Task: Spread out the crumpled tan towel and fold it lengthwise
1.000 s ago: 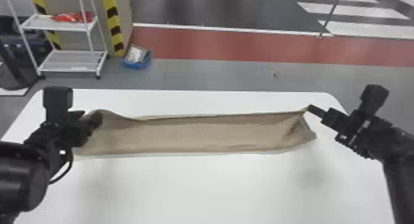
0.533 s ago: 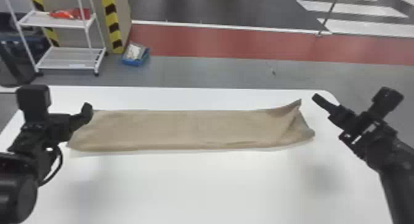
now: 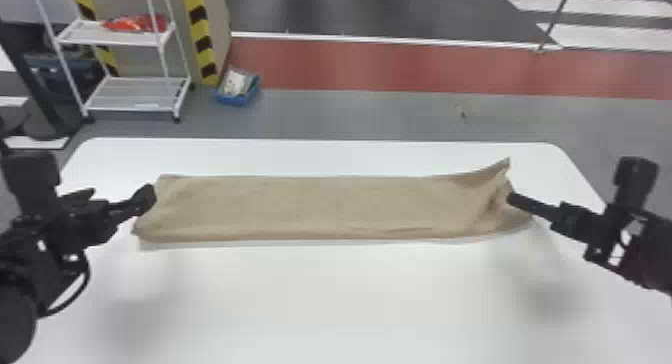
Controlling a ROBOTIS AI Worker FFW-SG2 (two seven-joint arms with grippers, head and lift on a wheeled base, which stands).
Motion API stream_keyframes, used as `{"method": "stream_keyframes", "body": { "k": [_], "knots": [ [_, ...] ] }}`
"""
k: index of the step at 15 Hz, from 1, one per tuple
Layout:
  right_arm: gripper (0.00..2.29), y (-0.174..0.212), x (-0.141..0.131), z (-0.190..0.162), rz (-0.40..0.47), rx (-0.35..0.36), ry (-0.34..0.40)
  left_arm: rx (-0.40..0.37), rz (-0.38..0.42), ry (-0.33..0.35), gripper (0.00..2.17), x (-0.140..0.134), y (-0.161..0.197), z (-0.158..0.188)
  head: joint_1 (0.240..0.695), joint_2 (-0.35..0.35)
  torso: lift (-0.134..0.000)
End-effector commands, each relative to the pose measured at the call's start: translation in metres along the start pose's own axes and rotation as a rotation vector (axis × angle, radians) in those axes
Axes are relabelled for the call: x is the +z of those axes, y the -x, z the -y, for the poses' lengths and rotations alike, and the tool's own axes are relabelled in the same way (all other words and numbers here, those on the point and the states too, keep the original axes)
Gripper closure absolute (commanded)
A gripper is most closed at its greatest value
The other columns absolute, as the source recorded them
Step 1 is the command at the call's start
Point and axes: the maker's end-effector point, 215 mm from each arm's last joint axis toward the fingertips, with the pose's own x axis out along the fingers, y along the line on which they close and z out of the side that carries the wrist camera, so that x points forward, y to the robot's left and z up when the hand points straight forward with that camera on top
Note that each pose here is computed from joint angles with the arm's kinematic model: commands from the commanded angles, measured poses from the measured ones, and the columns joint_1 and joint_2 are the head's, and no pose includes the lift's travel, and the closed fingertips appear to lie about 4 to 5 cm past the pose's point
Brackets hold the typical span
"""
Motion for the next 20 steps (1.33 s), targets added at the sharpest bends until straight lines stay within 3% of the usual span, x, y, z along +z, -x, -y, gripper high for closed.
{"method": "stream_keyframes", "body": {
  "k": [1, 5, 10, 12, 20],
  "knots": [
    [0.51, 0.002, 0.003, -0.001, -0.014, 0.012, 0.027, -0.004, -0.001, 0.011, 0.03, 0.002, 0.000, -0.009, 0.695, -0.067, -0.124],
    [0.53, 0.001, 0.012, -0.004, -0.012, 0.018, 0.030, -0.025, 0.002, 0.038, 0.08, 0.007, -0.004, -0.015, 0.695, -0.059, -0.124],
    [0.53, -0.014, 0.042, 0.002, 0.004, -0.016, 0.112, -0.041, -0.006, 0.034, 0.09, 0.004, -0.003, -0.010, 0.695, -0.056, -0.124],
    [0.67, -0.020, 0.032, 0.003, -0.035, -0.004, 0.123, -0.039, -0.013, 0.033, 0.09, -0.001, -0.002, -0.012, 0.695, -0.062, -0.124],
    [0.68, -0.022, -0.006, -0.006, -0.180, 0.027, 0.088, -0.040, -0.018, 0.026, 0.09, -0.005, 0.002, -0.012, 0.695, -0.049, -0.124]
  ]
}}
